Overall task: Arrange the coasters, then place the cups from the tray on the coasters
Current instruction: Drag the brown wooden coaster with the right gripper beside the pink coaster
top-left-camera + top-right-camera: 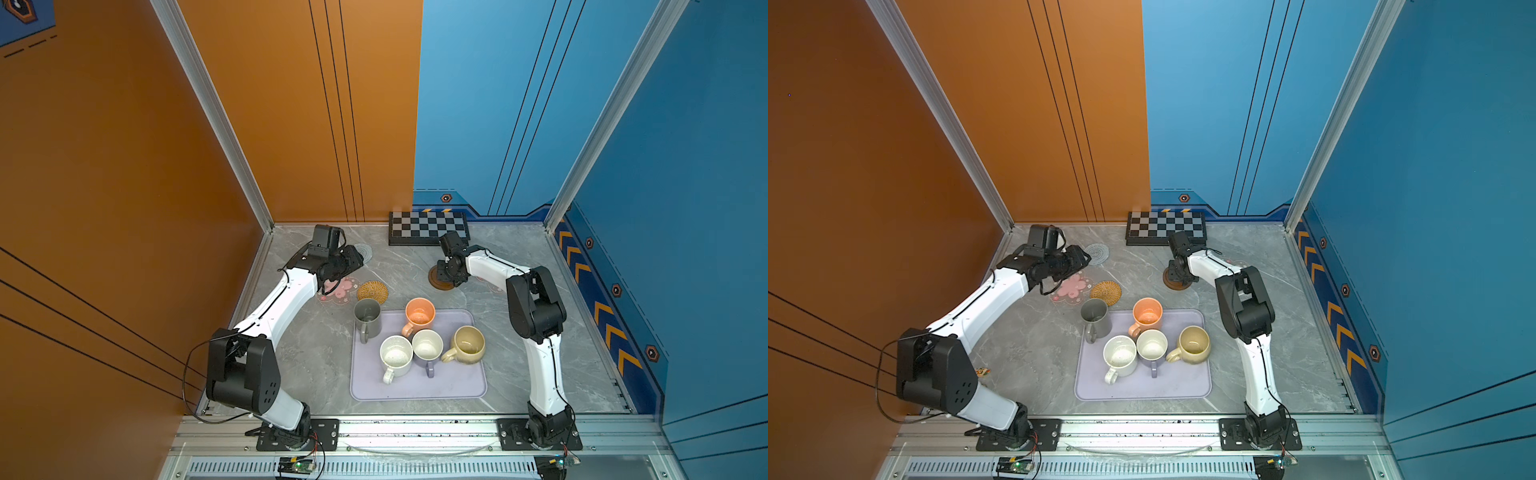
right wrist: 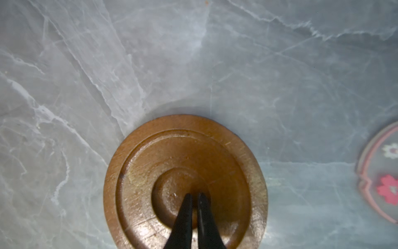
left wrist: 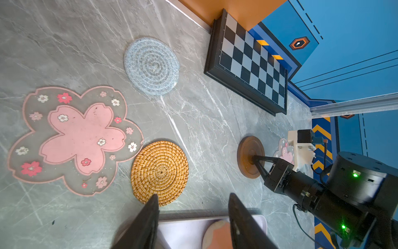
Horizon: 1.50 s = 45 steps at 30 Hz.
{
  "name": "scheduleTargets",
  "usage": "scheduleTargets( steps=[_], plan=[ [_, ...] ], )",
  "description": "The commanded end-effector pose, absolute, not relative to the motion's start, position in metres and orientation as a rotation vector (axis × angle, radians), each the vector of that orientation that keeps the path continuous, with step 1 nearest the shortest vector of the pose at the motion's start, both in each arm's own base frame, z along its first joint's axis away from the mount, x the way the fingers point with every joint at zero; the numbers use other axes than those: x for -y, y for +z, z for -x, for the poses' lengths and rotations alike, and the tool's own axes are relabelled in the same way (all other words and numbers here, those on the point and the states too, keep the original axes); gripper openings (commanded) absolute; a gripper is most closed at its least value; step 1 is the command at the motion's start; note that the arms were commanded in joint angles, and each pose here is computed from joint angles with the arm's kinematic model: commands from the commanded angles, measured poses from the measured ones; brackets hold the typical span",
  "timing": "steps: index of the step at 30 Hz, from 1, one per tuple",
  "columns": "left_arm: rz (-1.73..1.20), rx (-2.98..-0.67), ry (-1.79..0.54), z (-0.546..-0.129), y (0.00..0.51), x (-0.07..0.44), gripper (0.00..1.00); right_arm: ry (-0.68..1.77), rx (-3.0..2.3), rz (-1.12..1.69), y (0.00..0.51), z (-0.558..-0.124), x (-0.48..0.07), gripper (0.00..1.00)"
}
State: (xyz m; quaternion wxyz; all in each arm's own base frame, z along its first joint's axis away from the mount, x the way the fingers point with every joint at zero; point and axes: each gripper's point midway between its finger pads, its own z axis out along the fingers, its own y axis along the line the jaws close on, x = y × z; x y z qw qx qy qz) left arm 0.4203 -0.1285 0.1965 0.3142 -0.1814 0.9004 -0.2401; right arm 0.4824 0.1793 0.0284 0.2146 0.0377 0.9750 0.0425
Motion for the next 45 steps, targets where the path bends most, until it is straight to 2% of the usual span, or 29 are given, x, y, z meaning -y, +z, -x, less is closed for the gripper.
scheduleTargets(
  steps=[1, 6, 17, 31, 45],
  plan=[
    [0.473, -2.426, -0.579, -0.412, 0.182, 0.127, 0.53, 0.004, -2.752, -0.067, 0.027, -0.466, -0.156, 0.11],
    [0.463, -2.452, -0.545, -0.406, 0.178, 0.124, 0.56, -0.074, -2.747, -0.070, 0.025, -0.468, -0.136, 0.12],
    [0.474, -2.474, -0.510, -0.398, 0.172, 0.120, 0.59, -0.010, -2.761, -0.178, 0.018, -0.485, -0.115, 0.12],
    [0.474, -2.473, -0.506, -0.400, 0.174, 0.121, 0.59, 0.099, -2.807, -0.073, 0.009, -0.470, -0.153, 0.10],
    [0.467, -2.476, -0.498, -0.397, 0.175, 0.119, 0.60, 0.066, -2.801, -0.108, 0.012, -0.468, -0.141, 0.11]
  ],
)
